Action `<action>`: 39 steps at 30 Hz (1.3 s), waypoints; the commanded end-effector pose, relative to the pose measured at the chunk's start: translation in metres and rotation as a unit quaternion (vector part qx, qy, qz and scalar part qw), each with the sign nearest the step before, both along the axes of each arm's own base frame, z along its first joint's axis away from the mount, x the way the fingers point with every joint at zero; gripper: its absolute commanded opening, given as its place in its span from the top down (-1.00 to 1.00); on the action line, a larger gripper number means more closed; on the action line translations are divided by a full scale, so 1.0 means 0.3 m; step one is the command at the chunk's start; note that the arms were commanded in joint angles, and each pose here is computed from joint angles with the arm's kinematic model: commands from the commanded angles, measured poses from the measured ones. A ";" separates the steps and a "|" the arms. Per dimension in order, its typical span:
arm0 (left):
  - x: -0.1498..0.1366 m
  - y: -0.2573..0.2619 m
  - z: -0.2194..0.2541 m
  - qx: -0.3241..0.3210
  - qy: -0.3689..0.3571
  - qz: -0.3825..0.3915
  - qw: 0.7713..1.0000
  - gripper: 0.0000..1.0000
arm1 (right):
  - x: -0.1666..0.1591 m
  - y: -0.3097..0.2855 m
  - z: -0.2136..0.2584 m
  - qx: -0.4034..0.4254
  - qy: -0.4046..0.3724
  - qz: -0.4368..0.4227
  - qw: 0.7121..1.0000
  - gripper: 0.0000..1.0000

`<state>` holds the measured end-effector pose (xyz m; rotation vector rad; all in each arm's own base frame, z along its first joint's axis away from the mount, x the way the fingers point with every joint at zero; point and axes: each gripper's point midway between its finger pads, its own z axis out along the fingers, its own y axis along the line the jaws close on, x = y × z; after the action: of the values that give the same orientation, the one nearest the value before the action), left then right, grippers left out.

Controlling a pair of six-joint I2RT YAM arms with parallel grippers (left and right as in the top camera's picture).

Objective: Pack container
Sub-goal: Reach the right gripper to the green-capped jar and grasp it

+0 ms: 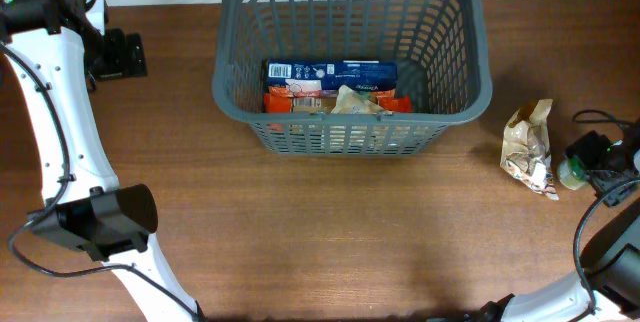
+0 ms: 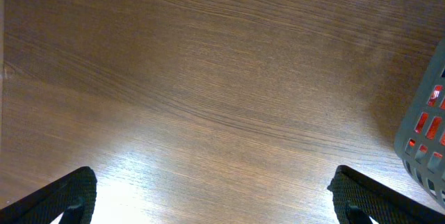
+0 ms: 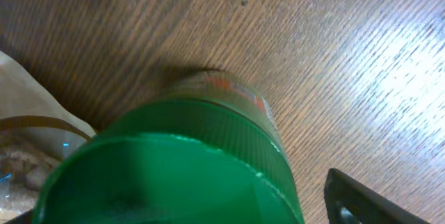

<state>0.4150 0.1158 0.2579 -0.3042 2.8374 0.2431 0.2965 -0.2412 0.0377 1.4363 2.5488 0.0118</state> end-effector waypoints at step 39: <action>-0.003 0.000 -0.006 -0.006 0.001 0.007 1.000 -0.98 | -0.064 -0.021 -0.107 -0.001 0.062 -0.074 0.995 -0.50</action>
<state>0.4150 0.1158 0.2579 -0.3047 2.8373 0.2430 0.2831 -0.2477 0.0094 1.6458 2.5196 -0.0719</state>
